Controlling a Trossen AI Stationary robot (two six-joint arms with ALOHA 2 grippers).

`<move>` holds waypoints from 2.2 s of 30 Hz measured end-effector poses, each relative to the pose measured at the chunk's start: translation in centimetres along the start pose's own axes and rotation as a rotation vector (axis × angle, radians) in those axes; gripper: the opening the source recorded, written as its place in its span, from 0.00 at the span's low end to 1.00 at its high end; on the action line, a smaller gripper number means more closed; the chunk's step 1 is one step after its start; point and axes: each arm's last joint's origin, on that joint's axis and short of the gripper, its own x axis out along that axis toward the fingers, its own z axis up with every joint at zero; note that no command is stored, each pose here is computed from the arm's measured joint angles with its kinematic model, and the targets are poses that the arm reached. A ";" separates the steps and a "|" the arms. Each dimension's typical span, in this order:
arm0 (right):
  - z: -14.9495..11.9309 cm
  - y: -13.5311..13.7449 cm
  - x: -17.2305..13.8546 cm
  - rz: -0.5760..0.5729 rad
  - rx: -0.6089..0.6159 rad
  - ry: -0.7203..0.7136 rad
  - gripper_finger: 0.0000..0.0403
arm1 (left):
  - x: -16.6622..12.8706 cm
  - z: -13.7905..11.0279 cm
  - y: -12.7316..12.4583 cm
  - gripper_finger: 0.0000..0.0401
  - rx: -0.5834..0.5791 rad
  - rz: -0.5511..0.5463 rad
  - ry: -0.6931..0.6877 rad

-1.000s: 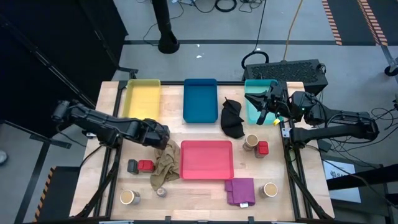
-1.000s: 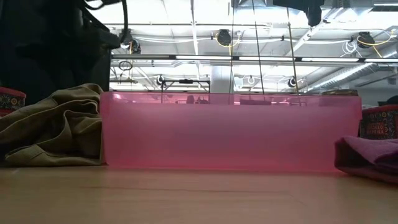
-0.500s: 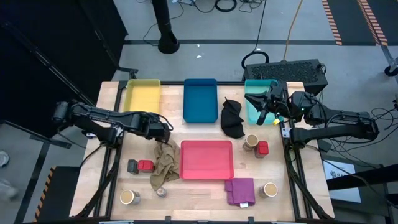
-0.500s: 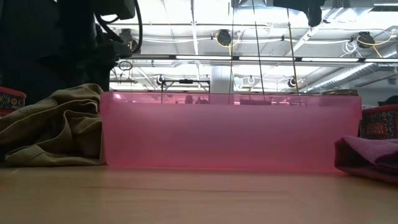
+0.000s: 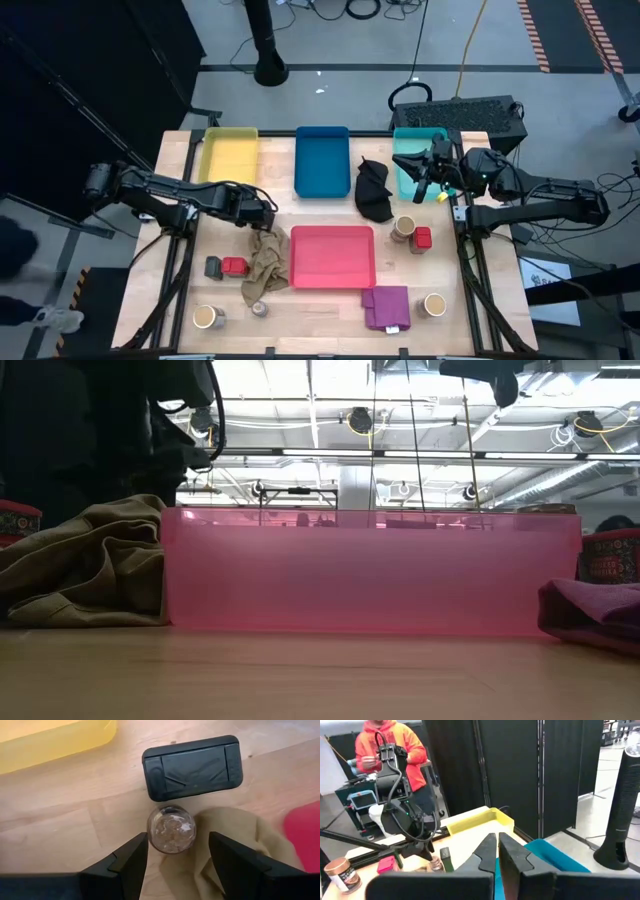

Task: Sort spices by type
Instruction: Put the top brown seasoning bottle into the blue bin

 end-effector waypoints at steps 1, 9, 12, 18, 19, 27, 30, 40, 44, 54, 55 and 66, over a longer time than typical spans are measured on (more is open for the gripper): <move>0.0 0.0 0.0 -0.001 -0.001 0.003 0.00 | 0.0 0.0 0.0 0.54 0.000 0.002 -0.006; -0.2 0.0 0.0 -0.004 -0.001 0.017 0.00 | 1.6 -0.1 -0.5 0.54 0.017 0.078 -0.007; -0.2 -0.1 0.0 -0.006 0.014 0.024 0.00 | 2.2 -0.2 -0.9 0.54 0.024 0.094 -0.001; -0.2 -0.1 0.0 -0.006 0.015 0.025 0.00 | 3.2 -0.3 -1.3 0.54 0.055 0.102 0.013; -0.3 -0.1 0.0 -0.006 0.015 0.026 0.00 | 3.2 -0.3 -1.4 0.54 0.053 0.097 0.013; -0.3 -0.1 0.0 -0.006 0.013 0.026 0.00 | 3.3 -0.4 -1.4 0.52 0.082 0.109 0.019; -0.3 -0.1 0.0 -0.006 0.011 0.026 0.00 | 3.3 -0.4 -1.4 0.47 0.082 0.109 0.019; -0.3 -0.1 0.0 -0.006 0.011 0.027 0.00 | 2.8 -0.4 -1.2 0.45 0.125 0.102 0.057; -0.3 -0.1 0.0 -0.007 0.010 0.030 0.00 | 0.7 0.0 -1.5 0.45 0.174 0.066 0.084; -0.4 -0.1 0.0 -0.011 0.008 0.045 0.00 | -7.4 2.5 -3.5 0.48 0.295 -0.084 0.049; -0.5 -0.1 0.0 -0.013 0.009 0.051 0.00 | -8.3 2.9 -4.0 0.49 0.315 -0.126 0.014; -1.4 -0.1 -0.6 0.097 0.092 0.182 0.00 | -13.8 9.4 -9.4 0.46 0.488 -0.469 -0.399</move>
